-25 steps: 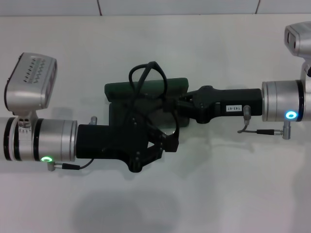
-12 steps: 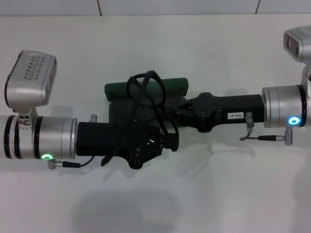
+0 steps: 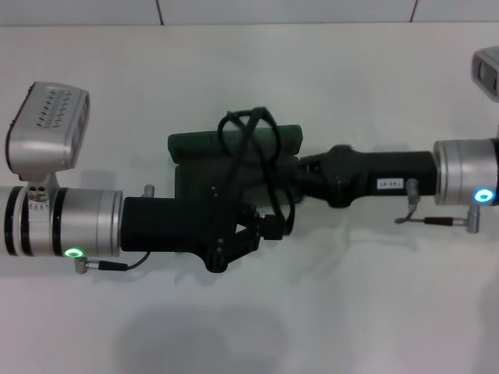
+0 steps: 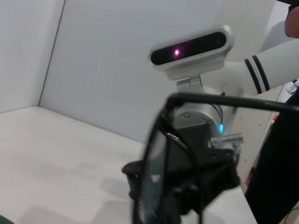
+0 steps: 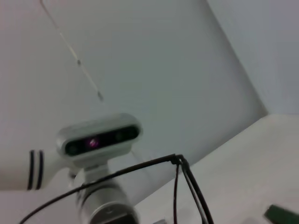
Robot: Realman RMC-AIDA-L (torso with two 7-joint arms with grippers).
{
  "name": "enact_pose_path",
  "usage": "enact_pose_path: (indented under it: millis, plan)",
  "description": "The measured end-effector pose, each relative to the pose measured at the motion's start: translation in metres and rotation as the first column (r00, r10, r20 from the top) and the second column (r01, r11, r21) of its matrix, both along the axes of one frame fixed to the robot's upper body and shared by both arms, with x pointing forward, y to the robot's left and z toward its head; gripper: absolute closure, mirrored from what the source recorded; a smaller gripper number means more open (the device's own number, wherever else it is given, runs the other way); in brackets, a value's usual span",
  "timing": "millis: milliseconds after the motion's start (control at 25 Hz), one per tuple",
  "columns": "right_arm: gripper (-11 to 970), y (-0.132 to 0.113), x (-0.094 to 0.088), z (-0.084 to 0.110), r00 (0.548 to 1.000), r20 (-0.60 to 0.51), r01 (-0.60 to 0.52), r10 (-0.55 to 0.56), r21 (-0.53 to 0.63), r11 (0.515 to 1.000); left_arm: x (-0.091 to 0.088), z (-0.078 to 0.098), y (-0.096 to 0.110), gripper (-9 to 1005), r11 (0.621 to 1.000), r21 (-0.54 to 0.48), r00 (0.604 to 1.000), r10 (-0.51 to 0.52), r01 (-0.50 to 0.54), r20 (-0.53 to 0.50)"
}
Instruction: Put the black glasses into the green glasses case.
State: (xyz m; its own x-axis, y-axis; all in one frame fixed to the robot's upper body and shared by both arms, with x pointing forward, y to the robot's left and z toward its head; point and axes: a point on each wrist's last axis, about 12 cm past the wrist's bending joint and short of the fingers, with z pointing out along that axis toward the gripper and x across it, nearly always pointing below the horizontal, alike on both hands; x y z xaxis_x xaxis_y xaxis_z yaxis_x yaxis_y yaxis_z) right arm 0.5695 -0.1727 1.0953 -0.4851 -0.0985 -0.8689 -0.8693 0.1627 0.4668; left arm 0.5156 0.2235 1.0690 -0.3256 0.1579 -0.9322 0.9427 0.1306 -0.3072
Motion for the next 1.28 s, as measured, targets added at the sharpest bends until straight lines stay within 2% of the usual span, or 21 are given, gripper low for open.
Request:
enact_pose_path:
  millis: [280, 600, 760, 880, 1080, 1280]
  plan:
    - [900, -0.036, 0.001, 0.000, 0.989, 0.049, 0.139, -0.140, 0.020, 0.990, -0.002, 0.001, 0.004, 994, 1.000, -0.009, 1.000, -0.011, 0.011, 0.002]
    - [896, -0.101, -0.004, -0.008, 0.938, 0.096, 0.338, -0.332, -0.065, 0.939, -0.004, 0.005, 0.007, 994, 0.999, -0.025, 0.999, -0.038, 0.039, 0.010]
    - [894, -0.117, -0.006, -0.011, 0.925, 0.103, 0.375, -0.365, -0.097, 0.922, -0.004, 0.008, 0.006, 994, 0.998, -0.042, 0.999, -0.047, 0.048, 0.015]
    - [893, -0.117, -0.006, -0.014, 0.929, 0.117, 0.365, -0.351, -0.125, 0.923, -0.004, 0.013, 0.006, 994, 0.996, -0.081, 0.999, -0.039, 0.041, 0.026]
    - [890, -0.093, -0.006, -0.019, 0.954, 0.144, 0.286, -0.264, -0.164, 0.944, -0.003, 0.016, 0.006, 993, 0.993, -0.117, 0.999, -0.022, 0.025, 0.032]
    - [888, -0.073, -0.004, -0.020, 0.960, 0.175, 0.249, -0.221, -0.164, 0.954, -0.003, 0.015, 0.005, 993, 0.993, -0.115, 0.999, -0.023, 0.026, 0.030]
